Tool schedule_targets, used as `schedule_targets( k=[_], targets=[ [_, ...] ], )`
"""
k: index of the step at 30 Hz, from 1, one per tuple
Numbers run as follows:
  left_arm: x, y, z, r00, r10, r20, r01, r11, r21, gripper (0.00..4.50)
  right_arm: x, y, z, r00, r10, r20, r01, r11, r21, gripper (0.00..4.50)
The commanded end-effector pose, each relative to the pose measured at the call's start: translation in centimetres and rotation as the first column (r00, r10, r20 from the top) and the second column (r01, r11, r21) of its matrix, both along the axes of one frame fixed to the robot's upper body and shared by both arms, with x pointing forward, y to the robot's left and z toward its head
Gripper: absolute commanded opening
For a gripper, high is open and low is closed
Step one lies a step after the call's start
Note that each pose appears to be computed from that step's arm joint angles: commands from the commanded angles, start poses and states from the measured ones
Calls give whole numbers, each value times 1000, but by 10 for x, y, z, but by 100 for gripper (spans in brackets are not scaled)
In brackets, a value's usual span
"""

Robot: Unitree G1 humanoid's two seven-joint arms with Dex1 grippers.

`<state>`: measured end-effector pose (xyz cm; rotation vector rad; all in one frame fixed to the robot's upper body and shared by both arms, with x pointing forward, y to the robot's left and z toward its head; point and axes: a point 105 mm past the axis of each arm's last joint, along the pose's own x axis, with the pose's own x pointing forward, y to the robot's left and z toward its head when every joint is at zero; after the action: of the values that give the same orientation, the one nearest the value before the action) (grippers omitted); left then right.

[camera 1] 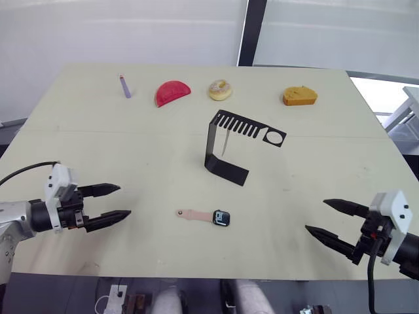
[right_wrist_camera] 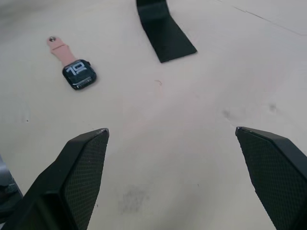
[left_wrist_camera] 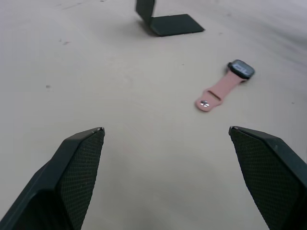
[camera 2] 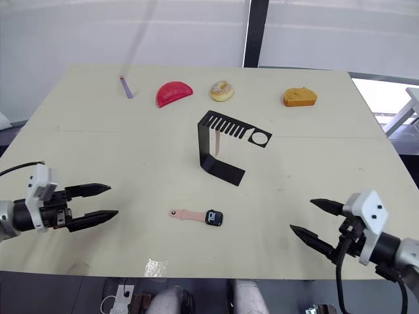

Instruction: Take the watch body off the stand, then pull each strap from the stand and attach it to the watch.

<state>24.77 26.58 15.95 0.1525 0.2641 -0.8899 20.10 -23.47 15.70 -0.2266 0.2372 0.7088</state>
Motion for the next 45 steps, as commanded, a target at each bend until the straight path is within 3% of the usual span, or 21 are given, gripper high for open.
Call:
schedule_targets(
  k=[1,7,12,15,19,22,29,35,45],
  targets=[
    [3,-2,13,997,17,77,-15,999,-30,450,5,9,14,997,10,78,-12,1000,26,448],
    [2,-72,28,977,-70,201,103,982,-158,450,29,63,15,985,118,129,-132,986,105,448],
    [6,-128,37,953,-62,295,130,968,-214,450,78,98,3,986,62,152,-80,991,111,448],
    [8,-152,43,943,-75,325,157,959,-237,450,105,118,-3,989,46,140,-67,986,155,369],
    [13,-163,42,939,-65,337,152,960,-237,450,134,136,-10,990,8,139,-31,986,162,172],
    [14,-168,39,939,-69,338,153,961,-229,450,144,146,-20,993,14,118,-31,989,143,12],
    [21,-178,41,933,-53,357,137,967,-216,450,154,136,-70,994,-94,-59,94,996,1,4],
    [43,-202,50,923,51,382,41,973,-228,450,150,133,-71,991,-112,-73,112,994,5,4],
    [57,-226,48,902,154,404,-66,972,-224,450,141,134,-76,987,-124,-102,124,992,-2,4]
  ],
)
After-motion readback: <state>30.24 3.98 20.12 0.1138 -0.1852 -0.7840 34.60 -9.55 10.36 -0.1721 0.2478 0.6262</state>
